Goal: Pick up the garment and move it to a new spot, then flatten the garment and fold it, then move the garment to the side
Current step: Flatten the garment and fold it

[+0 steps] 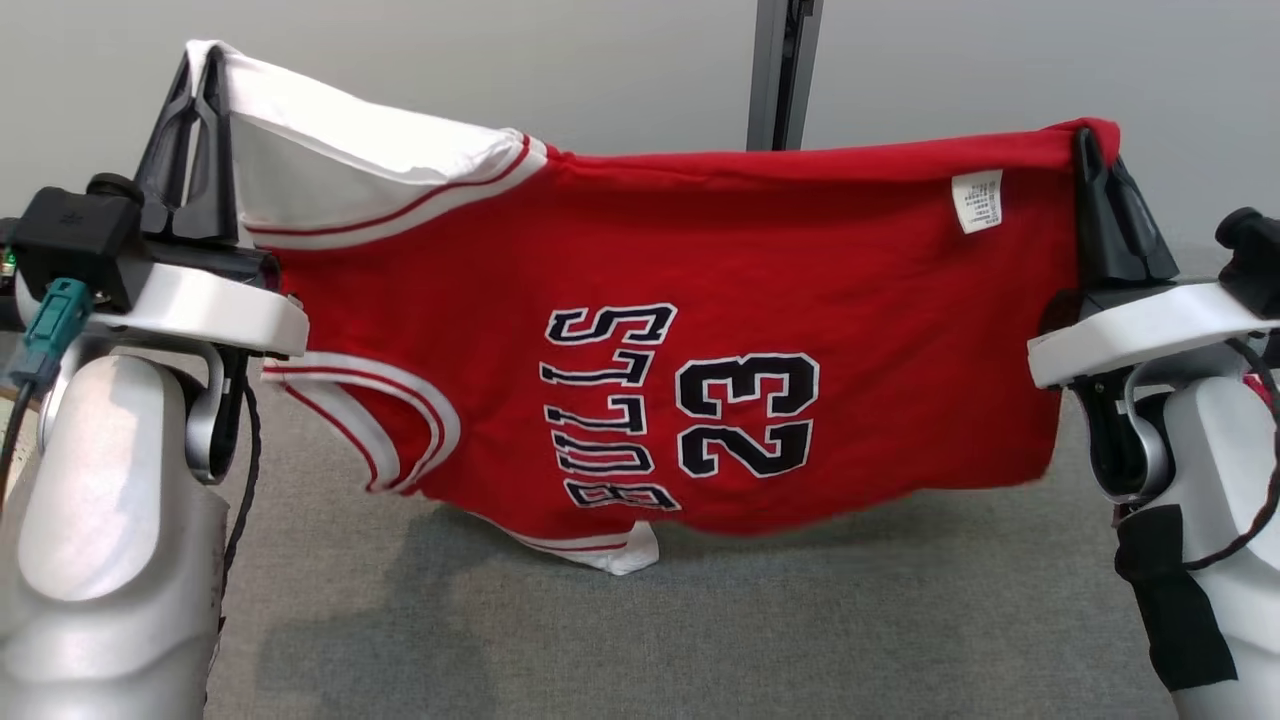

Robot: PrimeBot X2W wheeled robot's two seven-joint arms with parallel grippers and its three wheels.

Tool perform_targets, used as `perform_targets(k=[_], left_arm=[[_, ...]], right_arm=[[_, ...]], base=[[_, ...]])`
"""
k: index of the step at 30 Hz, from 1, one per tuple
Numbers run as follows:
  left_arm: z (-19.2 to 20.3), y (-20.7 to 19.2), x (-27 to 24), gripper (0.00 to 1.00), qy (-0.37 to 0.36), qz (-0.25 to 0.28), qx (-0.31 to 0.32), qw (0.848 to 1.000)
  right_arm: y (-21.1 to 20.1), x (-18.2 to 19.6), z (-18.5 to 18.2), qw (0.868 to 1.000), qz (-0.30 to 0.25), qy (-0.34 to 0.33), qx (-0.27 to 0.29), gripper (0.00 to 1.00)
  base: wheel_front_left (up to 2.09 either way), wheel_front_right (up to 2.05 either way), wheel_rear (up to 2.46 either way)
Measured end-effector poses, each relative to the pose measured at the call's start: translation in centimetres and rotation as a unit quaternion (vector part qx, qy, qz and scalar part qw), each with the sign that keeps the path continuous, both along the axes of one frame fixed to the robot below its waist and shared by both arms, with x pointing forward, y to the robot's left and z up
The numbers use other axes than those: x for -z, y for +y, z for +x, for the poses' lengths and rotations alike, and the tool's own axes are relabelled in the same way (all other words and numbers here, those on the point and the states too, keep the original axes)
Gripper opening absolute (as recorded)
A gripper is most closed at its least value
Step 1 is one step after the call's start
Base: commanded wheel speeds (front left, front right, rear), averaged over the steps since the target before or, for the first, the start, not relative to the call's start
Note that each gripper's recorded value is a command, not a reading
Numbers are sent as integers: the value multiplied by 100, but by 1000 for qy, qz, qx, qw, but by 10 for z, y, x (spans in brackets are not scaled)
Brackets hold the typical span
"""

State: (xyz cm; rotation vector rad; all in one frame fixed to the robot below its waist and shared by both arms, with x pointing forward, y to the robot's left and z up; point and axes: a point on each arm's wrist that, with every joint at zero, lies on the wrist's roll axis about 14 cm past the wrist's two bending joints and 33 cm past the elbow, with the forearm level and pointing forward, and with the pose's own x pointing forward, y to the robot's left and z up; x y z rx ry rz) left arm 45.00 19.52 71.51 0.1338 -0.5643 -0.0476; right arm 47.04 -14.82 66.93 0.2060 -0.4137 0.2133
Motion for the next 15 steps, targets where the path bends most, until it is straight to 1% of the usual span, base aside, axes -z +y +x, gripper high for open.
perform_targets(k=[5,8,9,12,13,15], left_arm=[[29,-13,49,0,72,10,14,997],[57,-16,67,0,103,15,15,995],[69,-17,66,0,103,19,15,994],[104,-23,51,0,88,38,15,995],[104,-23,51,0,88,38,15,995],[125,-25,36,0,69,52,14,996]], right_arm=[[9,34,25,999,-19,50,-11,0],[12,24,51,999,-29,38,-13,0],[13,18,62,999,-32,30,-14,0],[17,8,95,997,-68,14,-11,0],[17,8,95,997,-68,14,-11,0],[15,-5,117,996,-91,-5,-3,0]], base=[[0,0,0],[0,0,0],[0,0,0],[0,0,0],[0,0,0],[0,0,0]])
